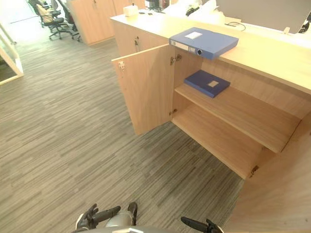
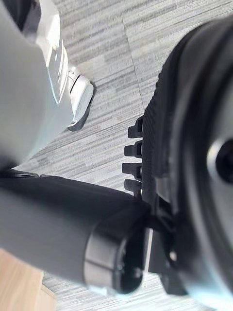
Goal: Walk over to the cabinet, pick up the folder, carry it to the office cabinet, place the folder inside the office cabinet, then close the office cabinet door
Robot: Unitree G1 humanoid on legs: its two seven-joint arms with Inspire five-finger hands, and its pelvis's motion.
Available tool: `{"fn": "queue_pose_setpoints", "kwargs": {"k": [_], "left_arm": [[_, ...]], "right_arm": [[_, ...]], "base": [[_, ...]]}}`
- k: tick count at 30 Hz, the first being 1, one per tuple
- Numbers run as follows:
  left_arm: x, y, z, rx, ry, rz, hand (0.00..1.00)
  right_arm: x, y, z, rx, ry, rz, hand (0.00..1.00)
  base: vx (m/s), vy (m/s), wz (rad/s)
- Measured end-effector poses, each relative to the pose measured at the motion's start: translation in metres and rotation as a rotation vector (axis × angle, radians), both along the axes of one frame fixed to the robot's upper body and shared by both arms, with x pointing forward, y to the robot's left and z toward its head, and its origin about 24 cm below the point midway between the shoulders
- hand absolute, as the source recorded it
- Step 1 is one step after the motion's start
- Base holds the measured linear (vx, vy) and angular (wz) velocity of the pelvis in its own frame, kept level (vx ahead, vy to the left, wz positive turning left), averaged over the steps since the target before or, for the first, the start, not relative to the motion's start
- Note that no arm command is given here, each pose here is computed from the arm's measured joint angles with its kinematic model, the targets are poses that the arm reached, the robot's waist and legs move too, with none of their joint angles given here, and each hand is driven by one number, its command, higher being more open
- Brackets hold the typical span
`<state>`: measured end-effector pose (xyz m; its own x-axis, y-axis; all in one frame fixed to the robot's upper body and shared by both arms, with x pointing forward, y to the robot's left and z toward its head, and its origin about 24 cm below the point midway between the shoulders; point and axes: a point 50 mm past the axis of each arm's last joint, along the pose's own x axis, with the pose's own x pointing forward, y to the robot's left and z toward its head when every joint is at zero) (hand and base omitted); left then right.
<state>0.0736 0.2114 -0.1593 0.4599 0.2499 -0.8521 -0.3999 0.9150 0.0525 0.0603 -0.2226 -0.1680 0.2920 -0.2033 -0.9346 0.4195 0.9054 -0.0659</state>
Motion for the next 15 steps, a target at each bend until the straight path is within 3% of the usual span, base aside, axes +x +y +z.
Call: {"fn": "queue_pose_setpoints", "kwargs": {"k": [3, 7, 15], "left_arm": [[-0.008, 0.012, 0.001, 0.022, 0.009, 0.071, 1.00], [-0.014, 0.009, -0.001, 0.009, 0.024, 0.094, 1.00], [-0.014, 0.003, -0.004, 0.008, 0.060, 0.012, 1.00]], "right_arm": [[0.003, 0.016, -0.002, 0.039, -0.025, -0.007, 1.00], [0.015, 0.017, 0.003, 0.040, -0.093, -0.024, 1.00], [0.017, 0.005, 0.006, 0.002, -0.133, -0.061, 1.00]], "base": [[0.44, 0.376, -0.82], [0.32, 0.426, -0.91], [0.13, 0.141, -0.65]]}}
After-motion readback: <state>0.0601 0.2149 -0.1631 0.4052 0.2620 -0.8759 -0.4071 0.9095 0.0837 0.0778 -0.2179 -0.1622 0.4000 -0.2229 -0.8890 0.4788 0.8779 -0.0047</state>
